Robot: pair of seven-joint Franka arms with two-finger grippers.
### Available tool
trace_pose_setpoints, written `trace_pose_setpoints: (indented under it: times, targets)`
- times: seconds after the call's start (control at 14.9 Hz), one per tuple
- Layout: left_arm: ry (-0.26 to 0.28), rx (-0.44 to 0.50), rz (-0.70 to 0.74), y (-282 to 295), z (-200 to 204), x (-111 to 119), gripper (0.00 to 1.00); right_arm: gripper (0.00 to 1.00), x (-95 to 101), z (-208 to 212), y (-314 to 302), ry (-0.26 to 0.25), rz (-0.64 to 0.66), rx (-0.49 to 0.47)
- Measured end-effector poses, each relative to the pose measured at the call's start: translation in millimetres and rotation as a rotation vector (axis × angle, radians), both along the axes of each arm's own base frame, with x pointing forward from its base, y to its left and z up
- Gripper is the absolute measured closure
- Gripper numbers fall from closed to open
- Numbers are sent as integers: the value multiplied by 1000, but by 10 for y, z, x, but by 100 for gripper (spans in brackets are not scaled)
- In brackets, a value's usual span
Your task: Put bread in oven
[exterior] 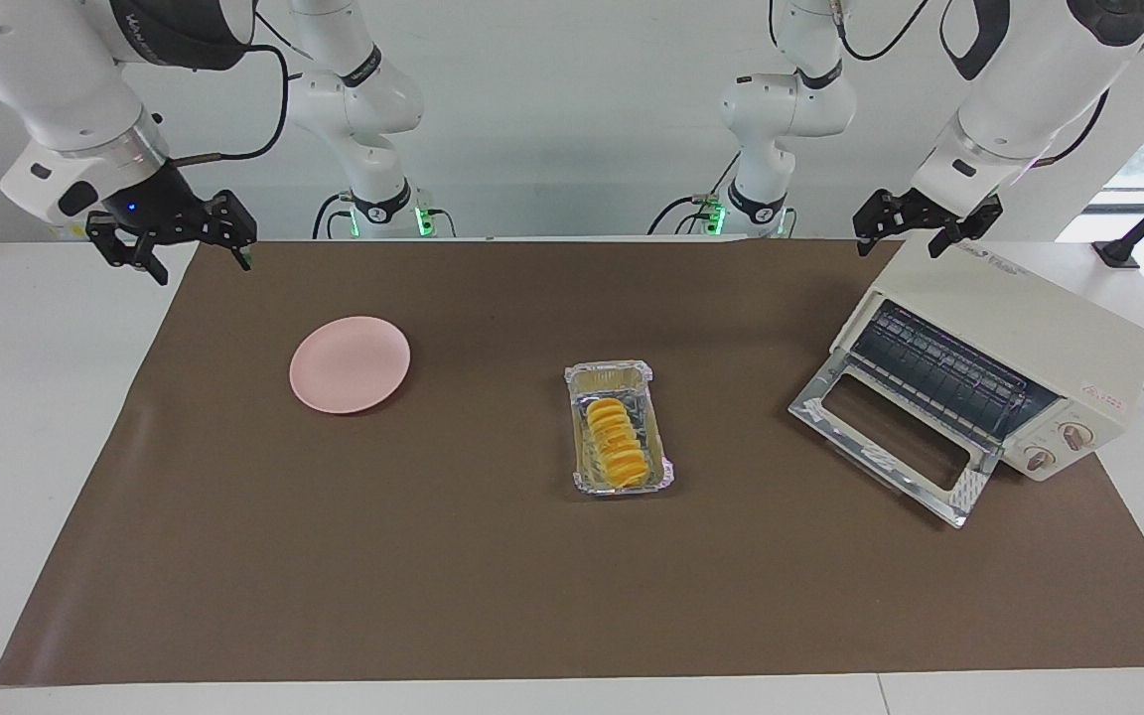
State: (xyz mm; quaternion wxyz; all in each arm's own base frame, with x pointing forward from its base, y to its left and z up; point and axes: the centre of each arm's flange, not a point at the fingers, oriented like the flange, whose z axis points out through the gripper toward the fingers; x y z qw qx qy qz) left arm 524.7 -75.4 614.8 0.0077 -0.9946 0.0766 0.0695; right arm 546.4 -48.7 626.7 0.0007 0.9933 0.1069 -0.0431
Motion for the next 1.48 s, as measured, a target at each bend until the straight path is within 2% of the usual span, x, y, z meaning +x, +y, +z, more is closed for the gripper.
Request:
trace_pose_setpoints:
  times: [0.13, 0.2, 0.34, 0.47, 0.74, 1.01, 1.14, 1.21, 1.27, 1.34, 1.48]
  targets:
    - [-64, -16, -47, -315, 43, 27, 0, 0, -132, 19, 4, 10, 0, 0]
    - [-76, -29, -63, -529, 39, 10, 0, 0, -187, 23, 0, 12, -1, 0]
    - [-72, -55, -50, -1046, -77, 17, 0, 0, -247, 24, -57, 13, -13, 1]
    - [-73, -57, -11, -1728, -270, 156, 0, 0, -257, 22, -118, 13, -24, 1]
    - [-123, -76, 42, -3109, -1065, 486, 0, 0, -257, 20, -123, 12, -25, 1]
    - [-141, -76, 68, -3627, -1938, 567, 0, 0, -256, 20, -117, 12, -25, 2]
    - [-156, -66, 97, -3778, -2227, 555, 0, 0, -254, 21, -117, 10, -24, 2]
    - [-154, -59, 100, -3818, -2322, 533, 7, 0, -252, 22, -117, 8, -24, 2]
    - [-147, -51, 98, -3847, -2398, 494, 7, 0, -250, 23, -117, 7, -24, 2]
    - [-140, -43, 96, -3868, -2473, 449, 13, 0, -250, 23, -117, 7, -24, 2]
    - [-135, -38, 96, -3890, -2601, 394, 37, 0, -249, 21, -117, 7, -24, 2]
